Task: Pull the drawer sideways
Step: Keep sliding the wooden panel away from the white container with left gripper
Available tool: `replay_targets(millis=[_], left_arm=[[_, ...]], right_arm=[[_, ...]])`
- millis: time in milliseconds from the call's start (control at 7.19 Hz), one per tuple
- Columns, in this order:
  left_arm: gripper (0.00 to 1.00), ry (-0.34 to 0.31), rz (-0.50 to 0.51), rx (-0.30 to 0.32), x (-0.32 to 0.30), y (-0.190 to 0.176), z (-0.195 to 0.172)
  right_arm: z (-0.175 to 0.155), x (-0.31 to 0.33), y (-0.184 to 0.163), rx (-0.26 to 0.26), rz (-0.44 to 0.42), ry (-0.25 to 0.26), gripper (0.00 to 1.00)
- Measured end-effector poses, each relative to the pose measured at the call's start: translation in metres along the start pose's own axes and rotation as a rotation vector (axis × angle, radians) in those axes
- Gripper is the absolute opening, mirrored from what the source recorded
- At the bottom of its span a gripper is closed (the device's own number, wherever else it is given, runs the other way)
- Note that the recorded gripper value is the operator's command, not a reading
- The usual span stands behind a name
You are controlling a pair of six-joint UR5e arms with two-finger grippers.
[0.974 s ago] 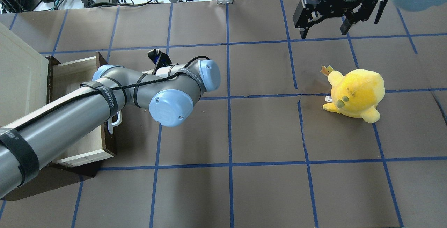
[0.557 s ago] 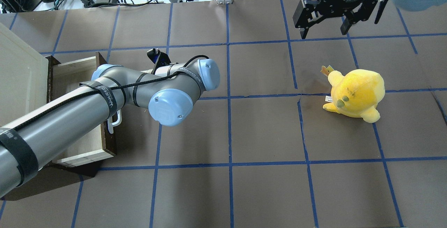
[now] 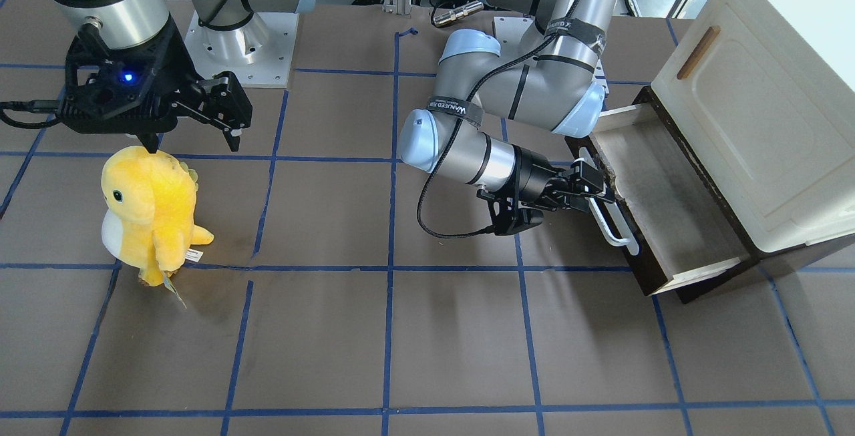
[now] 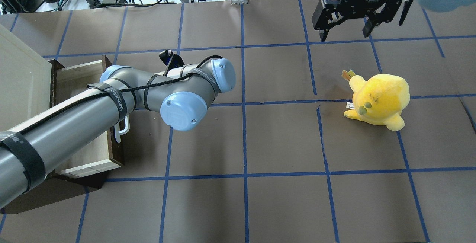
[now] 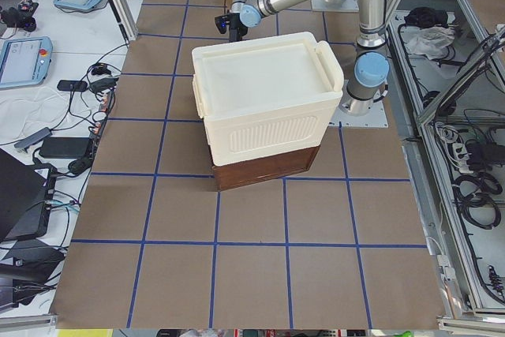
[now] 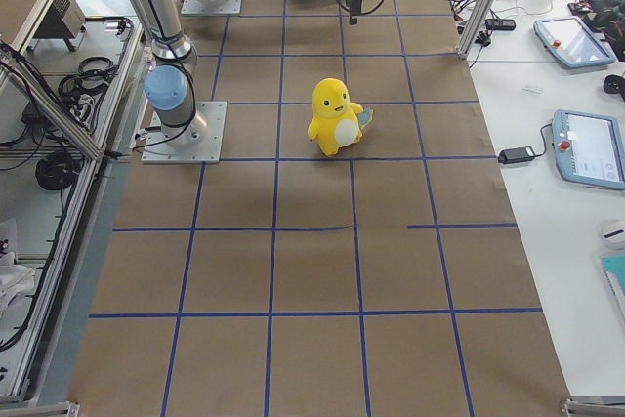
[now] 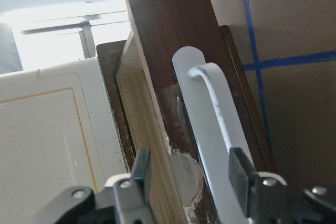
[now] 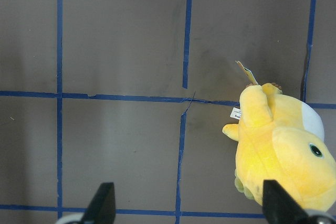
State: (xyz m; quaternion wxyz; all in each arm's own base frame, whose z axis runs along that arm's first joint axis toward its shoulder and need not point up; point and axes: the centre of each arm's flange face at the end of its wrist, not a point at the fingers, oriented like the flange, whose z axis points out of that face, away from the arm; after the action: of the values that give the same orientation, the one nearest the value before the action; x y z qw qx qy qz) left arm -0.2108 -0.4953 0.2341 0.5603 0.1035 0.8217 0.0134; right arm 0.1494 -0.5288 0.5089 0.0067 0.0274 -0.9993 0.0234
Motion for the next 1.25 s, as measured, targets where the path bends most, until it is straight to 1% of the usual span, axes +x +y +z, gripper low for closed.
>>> replay_targets(millis=[278, 1253], left_arm=[[0.63, 0.003, 0.007, -0.010, 0.004, -0.001, 0.004], [0.63, 0.003, 0.013, -0.028, 0.005, 0.001, 0.013]], right_arm=[[0.000, 0.000, 0.000, 0.000, 0.000, 0.000, 1.00], [0.000, 0.000, 0.000, 0.000, 0.000, 0.000, 1.00]])
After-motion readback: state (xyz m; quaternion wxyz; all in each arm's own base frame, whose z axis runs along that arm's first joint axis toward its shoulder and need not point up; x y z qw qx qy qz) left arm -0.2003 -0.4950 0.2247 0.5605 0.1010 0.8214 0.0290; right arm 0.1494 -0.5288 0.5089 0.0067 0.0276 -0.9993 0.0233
